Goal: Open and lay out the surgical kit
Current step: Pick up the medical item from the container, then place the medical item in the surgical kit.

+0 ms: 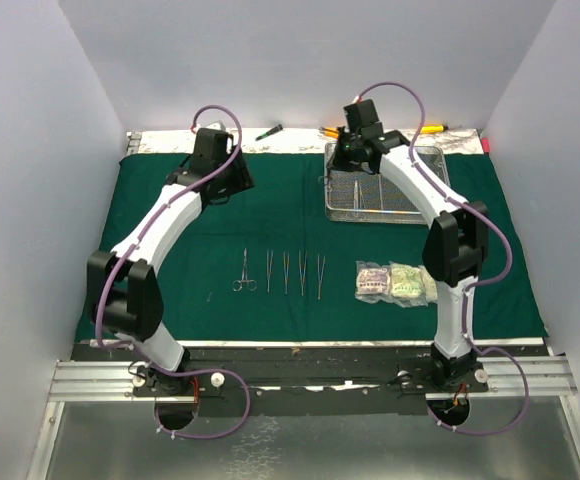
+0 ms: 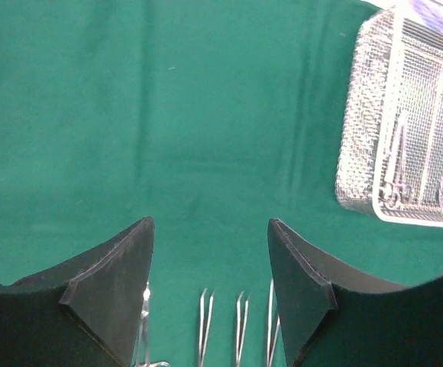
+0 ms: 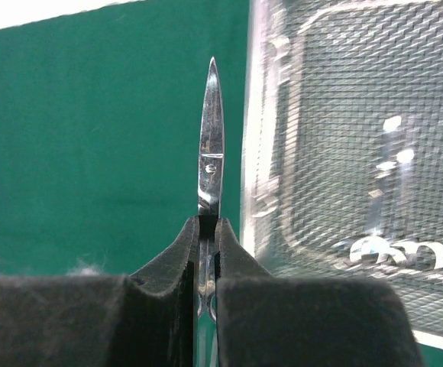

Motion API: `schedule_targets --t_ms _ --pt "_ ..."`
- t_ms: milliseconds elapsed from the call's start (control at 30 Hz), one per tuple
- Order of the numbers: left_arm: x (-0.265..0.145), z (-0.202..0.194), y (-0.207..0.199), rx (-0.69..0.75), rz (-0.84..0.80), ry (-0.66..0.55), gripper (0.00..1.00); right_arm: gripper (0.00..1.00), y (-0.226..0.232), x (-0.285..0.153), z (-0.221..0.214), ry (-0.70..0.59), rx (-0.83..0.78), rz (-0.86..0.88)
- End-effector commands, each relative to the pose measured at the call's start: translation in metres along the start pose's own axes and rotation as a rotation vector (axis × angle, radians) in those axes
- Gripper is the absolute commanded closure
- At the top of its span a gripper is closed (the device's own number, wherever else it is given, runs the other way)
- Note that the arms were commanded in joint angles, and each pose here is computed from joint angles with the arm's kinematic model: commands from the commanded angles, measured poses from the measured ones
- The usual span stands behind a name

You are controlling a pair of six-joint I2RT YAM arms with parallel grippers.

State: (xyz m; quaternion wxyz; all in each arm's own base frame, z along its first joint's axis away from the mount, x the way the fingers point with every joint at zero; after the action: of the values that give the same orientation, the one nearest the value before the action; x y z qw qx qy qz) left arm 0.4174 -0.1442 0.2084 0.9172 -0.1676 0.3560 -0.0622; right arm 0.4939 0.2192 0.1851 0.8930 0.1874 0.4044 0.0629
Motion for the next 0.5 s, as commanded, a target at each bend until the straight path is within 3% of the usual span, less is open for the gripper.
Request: schedule_targets --t_ms 0,167,467 --pt "-0.052 0.010 0.039 -0.073 0.236 -0.151 0.37 0.99 0.076 -0.034 -0.037 0.050 0.060 0.178" --pt "-0.110 0.004 0.074 -0.089 0.422 -0.252 0.37 0.99 0.131 -0.038 -0.110 0.155 0.144 0.224" --pt "-0.194 -0.005 0.097 -0.127 0.508 -0.398 0.37 0.99 0.198 -0.036 -0.221 0.263 0.145 0.209"
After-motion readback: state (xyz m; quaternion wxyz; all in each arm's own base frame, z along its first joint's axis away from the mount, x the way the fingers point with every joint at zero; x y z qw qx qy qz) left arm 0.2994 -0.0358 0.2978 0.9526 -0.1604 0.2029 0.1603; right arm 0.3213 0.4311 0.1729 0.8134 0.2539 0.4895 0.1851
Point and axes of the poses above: each gripper's point midway between its finger pads, its own x axis out along the fingers, its own y axis along the line the jaws close on, z = x × y, the point moved 3 cm from there along -x, back along the fingers, and after that the axes turned 4 degrees about x, right-handed, at the moved point
